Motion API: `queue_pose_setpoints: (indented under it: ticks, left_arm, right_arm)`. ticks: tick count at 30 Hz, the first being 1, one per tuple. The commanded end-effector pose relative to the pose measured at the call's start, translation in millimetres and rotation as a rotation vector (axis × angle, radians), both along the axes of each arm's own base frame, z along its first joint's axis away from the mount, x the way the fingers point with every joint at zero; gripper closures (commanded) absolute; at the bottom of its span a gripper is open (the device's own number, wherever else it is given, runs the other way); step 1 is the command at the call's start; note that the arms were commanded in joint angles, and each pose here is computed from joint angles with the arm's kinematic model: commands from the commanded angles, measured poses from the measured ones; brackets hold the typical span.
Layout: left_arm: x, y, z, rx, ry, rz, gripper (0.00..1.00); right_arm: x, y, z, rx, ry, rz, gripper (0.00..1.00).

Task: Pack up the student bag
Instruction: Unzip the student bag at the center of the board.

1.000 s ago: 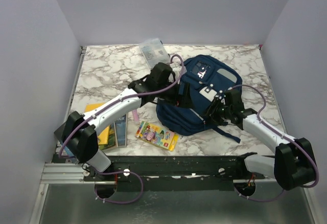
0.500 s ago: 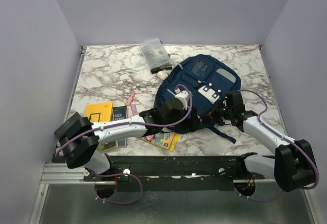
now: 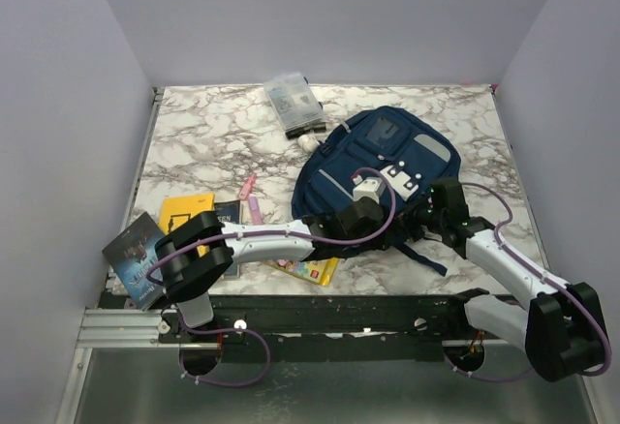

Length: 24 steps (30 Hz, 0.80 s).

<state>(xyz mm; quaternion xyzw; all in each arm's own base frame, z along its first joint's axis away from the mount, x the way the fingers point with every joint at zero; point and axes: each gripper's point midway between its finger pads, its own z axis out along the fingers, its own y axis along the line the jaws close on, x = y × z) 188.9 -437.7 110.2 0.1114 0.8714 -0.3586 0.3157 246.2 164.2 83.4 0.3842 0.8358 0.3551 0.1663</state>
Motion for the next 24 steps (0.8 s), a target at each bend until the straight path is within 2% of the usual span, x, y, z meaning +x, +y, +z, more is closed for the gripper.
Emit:
queue_pose_setpoints:
  ticks: [1,7,15,21,24]
  left_arm:
    - [17,3,-11,0.098,0.013,0.147,0.56]
    - [23,4,-21,0.160,0.015,0.189,0.61]
    - [29,1,-31,0.223,0.008,0.208,0.62]
    - [31,13,-36,0.269,0.007,0.241,0.78]
    - [32,28,-40,0.321,-0.008,0.258,0.83]
  right_arm:
    - [1,-2,8,0.042,0.023,-0.081,0.99]
    - [3,-4,12,0.052,0.025,-0.106,0.99]
    - [4,-4,14,0.050,0.022,-0.115,0.99]
    - [4,-7,12,0.030,0.015,-0.113,0.99]
    - [5,-12,12,-0.006,0.012,-0.123,0.99]
